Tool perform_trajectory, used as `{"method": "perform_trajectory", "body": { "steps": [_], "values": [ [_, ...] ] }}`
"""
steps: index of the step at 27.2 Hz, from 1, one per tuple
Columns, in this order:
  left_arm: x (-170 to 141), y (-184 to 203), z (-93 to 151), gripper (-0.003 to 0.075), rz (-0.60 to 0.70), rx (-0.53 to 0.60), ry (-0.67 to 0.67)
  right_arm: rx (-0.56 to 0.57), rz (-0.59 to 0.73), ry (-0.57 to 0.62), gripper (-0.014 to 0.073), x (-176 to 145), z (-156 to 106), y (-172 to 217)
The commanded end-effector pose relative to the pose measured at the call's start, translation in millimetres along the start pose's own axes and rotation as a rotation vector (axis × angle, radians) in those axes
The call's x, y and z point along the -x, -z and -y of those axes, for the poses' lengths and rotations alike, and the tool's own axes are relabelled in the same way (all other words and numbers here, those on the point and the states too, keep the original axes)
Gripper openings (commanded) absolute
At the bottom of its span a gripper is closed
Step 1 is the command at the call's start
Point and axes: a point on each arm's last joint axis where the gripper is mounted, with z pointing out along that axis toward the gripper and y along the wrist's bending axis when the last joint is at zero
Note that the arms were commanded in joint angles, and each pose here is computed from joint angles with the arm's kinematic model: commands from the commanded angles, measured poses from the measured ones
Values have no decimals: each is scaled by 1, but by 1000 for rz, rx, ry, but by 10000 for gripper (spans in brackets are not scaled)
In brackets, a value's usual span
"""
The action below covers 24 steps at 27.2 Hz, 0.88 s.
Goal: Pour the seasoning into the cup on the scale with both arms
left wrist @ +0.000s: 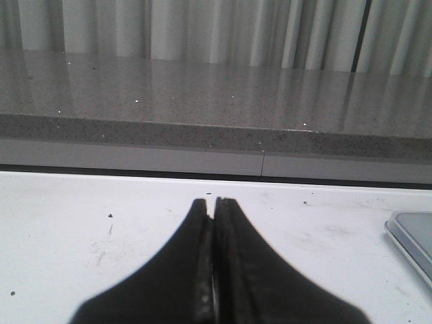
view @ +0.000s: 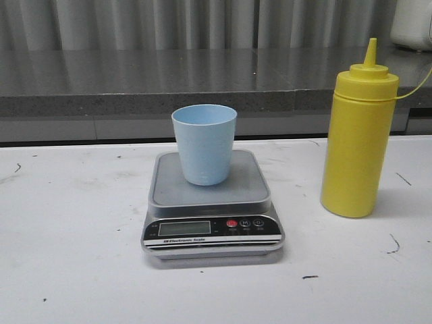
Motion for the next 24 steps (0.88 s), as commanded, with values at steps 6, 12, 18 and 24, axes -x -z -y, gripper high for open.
{"method": "perform_trajectory", "body": {
  "steps": [6,12,18,24],
  "values": [
    [1,0,-1,-20,82,5,16,-43,6,2,-62,-3,3,10],
    [0,0,-1,-20,77,5,16,-44,-1,2,-62,-3,3,10],
    [0,0,-1,-20,77,5,16,-44,0,2,-62,-3,3,10],
    [0,0,-1,-20,77,5,16,-44,0,2,-62,-3,3,10]
  ]
}}
